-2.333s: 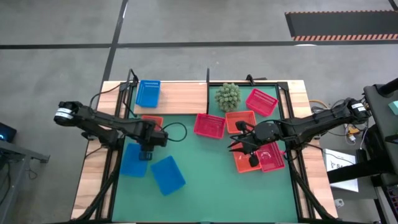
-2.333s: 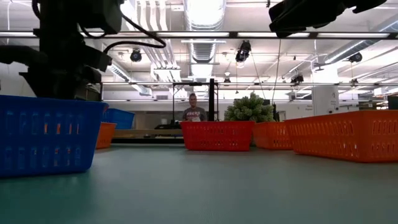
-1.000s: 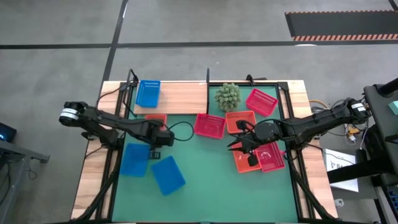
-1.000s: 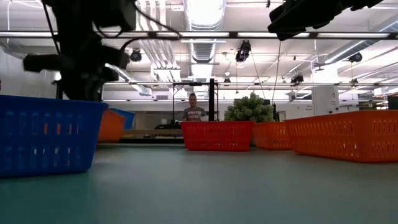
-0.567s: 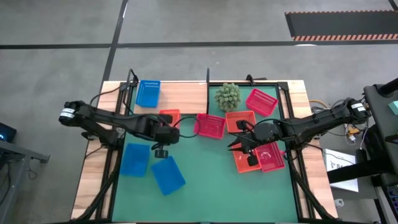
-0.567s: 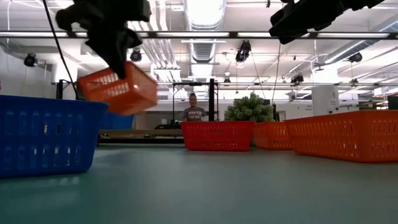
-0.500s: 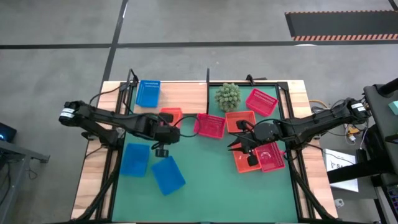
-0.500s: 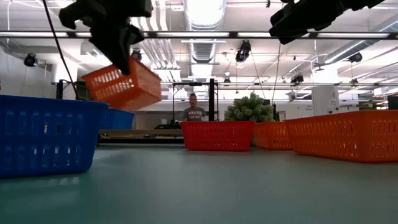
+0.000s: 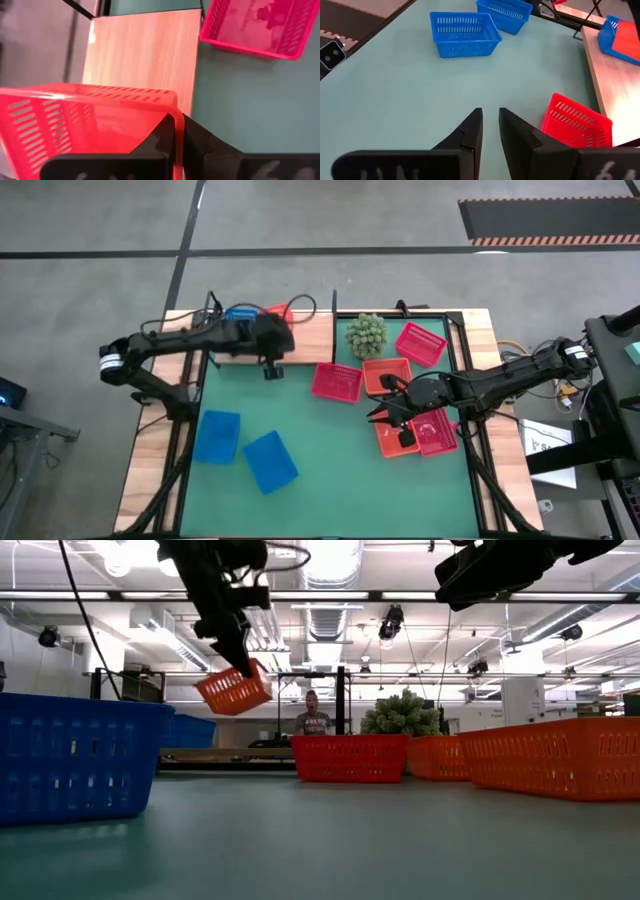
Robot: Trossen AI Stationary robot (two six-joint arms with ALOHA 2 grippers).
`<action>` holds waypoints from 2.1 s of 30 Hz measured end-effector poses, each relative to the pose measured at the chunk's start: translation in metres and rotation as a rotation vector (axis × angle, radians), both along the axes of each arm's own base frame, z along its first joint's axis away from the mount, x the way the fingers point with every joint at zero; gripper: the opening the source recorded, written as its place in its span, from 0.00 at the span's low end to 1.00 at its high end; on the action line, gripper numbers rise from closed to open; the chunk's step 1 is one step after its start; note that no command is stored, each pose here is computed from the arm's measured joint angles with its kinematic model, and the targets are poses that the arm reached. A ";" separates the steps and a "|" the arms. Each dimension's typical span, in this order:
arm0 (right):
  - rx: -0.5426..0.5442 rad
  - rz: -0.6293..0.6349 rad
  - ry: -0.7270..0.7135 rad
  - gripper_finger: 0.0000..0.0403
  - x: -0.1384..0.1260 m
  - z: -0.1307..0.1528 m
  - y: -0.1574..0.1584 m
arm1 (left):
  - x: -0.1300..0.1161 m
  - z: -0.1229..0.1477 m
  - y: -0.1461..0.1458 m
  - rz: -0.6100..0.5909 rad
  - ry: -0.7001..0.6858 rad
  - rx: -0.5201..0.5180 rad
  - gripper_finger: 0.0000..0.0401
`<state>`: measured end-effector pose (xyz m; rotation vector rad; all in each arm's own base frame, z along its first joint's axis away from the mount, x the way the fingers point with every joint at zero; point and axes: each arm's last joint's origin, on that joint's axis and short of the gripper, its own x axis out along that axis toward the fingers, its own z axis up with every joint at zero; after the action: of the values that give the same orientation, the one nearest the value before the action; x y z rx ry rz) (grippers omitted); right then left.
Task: Stack baskets on shelf by color
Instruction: Put the left orange bin on the shelf, then put the left red bin on the shelf
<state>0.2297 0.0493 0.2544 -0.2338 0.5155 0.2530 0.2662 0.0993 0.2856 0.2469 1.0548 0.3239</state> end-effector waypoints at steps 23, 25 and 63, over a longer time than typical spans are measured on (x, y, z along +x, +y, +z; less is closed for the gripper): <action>-0.002 0.001 0.006 0.14 0.000 -0.001 0.000 | 0.022 -0.047 0.039 0.025 0.178 -0.015 0.00; -0.002 0.001 0.007 0.14 0.000 -0.001 0.000 | 0.021 -0.047 0.040 0.027 0.179 -0.016 0.00; 0.037 -0.028 0.027 0.14 -0.001 -0.002 0.000 | 0.004 0.010 -0.013 0.055 -0.100 -0.071 0.29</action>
<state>0.2289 0.0489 0.2529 -0.1869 0.5395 0.2383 0.2705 0.0865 0.2960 0.1363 0.9737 0.3446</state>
